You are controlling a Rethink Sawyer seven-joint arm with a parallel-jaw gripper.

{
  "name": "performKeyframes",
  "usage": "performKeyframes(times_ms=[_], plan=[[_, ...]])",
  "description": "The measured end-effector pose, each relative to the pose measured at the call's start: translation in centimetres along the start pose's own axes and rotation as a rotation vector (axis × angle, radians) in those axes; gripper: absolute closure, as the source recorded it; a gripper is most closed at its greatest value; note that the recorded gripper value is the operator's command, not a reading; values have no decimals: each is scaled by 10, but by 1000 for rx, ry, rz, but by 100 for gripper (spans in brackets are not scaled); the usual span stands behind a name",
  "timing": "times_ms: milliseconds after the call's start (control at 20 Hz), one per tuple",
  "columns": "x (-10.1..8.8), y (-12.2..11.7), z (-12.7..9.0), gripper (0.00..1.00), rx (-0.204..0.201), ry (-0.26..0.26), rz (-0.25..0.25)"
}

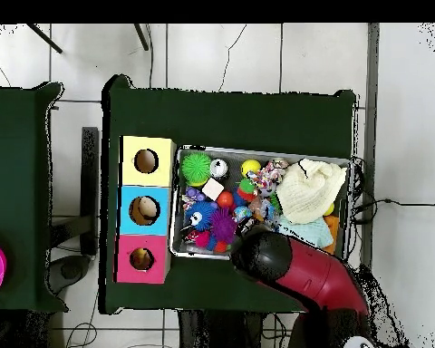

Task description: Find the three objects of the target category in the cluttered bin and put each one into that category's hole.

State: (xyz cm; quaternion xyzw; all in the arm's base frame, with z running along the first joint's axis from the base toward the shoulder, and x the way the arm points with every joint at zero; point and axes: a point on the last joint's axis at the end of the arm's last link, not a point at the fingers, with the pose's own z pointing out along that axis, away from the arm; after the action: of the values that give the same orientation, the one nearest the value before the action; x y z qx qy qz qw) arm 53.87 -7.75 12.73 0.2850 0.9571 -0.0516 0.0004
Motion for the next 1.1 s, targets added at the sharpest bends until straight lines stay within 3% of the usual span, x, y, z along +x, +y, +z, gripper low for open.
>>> performKeyframes(times_ms=[350,850,1100], plan=[[2,16,46,100,8,-42,-39],[32,32,90,100,34,18,-91],[35,38,102,100,44,29,-109]])
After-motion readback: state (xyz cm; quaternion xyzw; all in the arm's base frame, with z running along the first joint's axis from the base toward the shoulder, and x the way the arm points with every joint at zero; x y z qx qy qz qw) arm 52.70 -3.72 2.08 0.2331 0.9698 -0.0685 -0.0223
